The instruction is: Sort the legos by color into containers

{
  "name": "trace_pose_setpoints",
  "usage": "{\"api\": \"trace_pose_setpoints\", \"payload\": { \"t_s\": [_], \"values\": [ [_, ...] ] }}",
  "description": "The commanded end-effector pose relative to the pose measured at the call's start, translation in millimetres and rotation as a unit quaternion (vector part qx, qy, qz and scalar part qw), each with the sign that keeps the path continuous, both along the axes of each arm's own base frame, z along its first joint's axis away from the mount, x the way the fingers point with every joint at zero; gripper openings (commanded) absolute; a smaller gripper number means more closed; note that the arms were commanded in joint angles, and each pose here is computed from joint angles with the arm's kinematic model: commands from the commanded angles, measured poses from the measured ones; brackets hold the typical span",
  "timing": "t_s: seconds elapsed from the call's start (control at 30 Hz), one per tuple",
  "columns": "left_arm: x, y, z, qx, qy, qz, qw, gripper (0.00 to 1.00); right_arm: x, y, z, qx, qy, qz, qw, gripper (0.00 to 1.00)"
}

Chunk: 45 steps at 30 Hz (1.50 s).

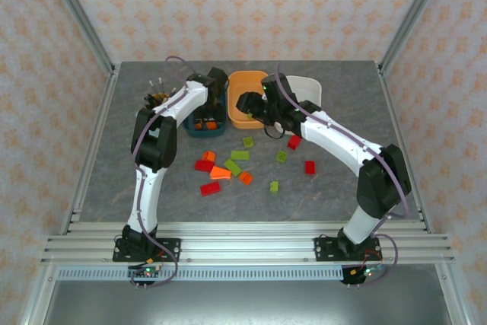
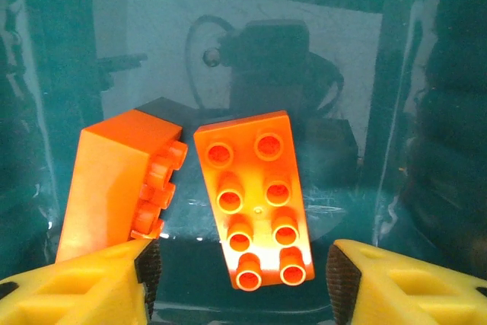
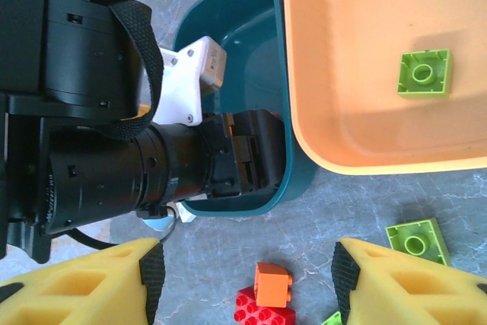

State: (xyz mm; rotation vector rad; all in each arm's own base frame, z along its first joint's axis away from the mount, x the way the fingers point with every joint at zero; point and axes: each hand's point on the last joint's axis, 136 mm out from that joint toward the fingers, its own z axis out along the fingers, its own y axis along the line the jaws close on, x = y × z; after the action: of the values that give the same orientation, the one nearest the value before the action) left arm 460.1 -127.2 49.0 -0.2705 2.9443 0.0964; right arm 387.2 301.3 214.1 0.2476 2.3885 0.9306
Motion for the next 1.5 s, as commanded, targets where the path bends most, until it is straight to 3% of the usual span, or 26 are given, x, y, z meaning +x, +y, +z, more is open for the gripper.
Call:
{"api": "trace_pose_setpoints", "payload": {
  "t_s": [0.0,0.17,0.3,0.43,0.57,0.73,0.87,1.0,1.23,1.47],
  "values": [
    [5.4,0.9,50.2,0.004,-0.048,0.005,0.999,0.64,-1.1,-14.3,31.3,-0.015,-0.038,-0.008,0.999,0.62],
    [5.0,5.8,102.9,0.012,-0.097,0.013,0.995,0.65,-15.4,-47.8,33.3,-0.085,-0.055,-0.026,0.995,0.60],
    [-11.7,10.3,148.5,0.011,-0.145,0.020,0.989,0.67,-39.5,-110.6,12.5,-0.200,-0.030,-0.085,0.976,0.60],
    [-47.0,-19.9,181.0,-0.081,-0.195,0.004,0.977,0.71,-72.7,-172.2,-32.4,-0.284,0.057,-0.112,0.951,0.60],
    [-96.6,-66.5,180.6,-0.175,-0.224,-0.015,0.959,0.75,-103.7,-208.7,-85.4,-0.292,0.176,-0.098,0.935,0.62],
    [-160.0,-117.3,166.9,-0.262,-0.268,-0.028,0.927,0.83,-115.2,-211.6,-128.5,-0.296,0.238,-0.038,0.924,0.64],
    [-185.9,-131.9,148.1,-0.298,-0.269,-0.018,0.916,0.85,-115.3,-215.1,-153.7,-0.317,0.272,-0.016,0.909,0.64],
    [-192.7,-130.1,142.5,-0.281,-0.255,-0.035,0.925,0.85,-112.5,-215.0,-170.8,-0.317,0.290,-0.010,0.903,0.62],
    [-190.9,-132.3,151.3,-0.282,-0.260,-0.042,0.923,0.85,-113.9,-213.6,-190.9,-0.316,0.311,-0.004,0.897,0.54],
    [-193.1,-128.9,152.2,-0.282,-0.262,-0.039,0.922,0.85,-107.1,-211.2,-191.2,-0.306,0.300,-0.016,0.903,0.30]
  ]
}}
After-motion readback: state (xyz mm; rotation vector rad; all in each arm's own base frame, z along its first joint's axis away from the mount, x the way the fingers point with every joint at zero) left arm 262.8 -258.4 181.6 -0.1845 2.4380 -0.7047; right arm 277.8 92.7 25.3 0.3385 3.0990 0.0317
